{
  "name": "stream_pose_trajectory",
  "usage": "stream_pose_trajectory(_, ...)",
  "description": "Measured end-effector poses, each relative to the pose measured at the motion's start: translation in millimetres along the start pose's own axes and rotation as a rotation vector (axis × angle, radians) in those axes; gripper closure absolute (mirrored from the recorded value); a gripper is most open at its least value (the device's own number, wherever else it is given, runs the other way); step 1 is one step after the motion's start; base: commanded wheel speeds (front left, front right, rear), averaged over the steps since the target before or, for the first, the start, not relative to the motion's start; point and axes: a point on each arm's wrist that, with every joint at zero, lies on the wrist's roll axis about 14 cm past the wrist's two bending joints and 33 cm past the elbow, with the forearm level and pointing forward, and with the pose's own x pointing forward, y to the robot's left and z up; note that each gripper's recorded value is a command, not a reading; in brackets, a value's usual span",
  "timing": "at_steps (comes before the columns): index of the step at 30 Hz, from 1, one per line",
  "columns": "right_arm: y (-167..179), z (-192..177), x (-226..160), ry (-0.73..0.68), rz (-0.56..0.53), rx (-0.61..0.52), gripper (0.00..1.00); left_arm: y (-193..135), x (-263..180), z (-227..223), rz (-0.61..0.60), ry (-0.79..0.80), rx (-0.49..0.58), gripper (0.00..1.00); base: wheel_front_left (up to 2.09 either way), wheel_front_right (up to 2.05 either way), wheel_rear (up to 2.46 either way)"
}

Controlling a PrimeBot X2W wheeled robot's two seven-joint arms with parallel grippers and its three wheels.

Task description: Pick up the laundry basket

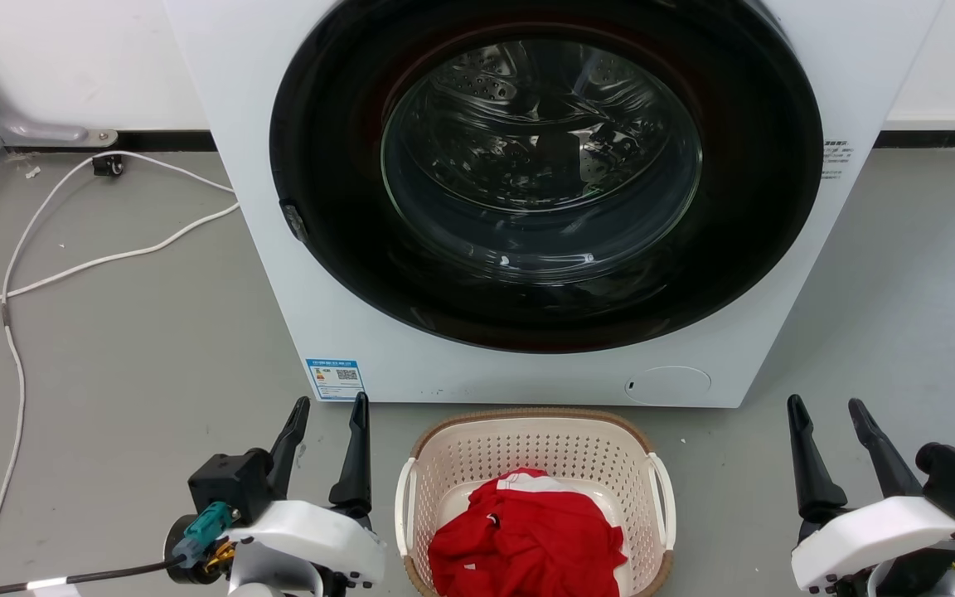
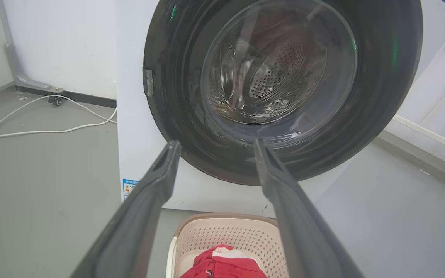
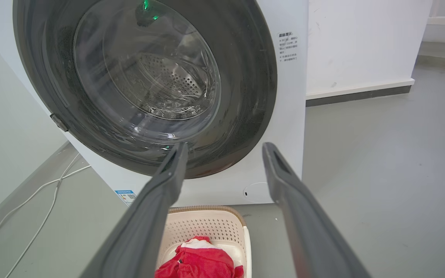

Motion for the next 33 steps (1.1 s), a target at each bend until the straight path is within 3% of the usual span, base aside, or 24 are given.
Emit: stream_pose_trajectory(33,2.4,0.3,-4.3,-0.006,0.011,-0.175,0.0,-8.7,-3.3,-0.2,-0.035,-0.035,0.209,0.0,0.0,0.0,0.0)
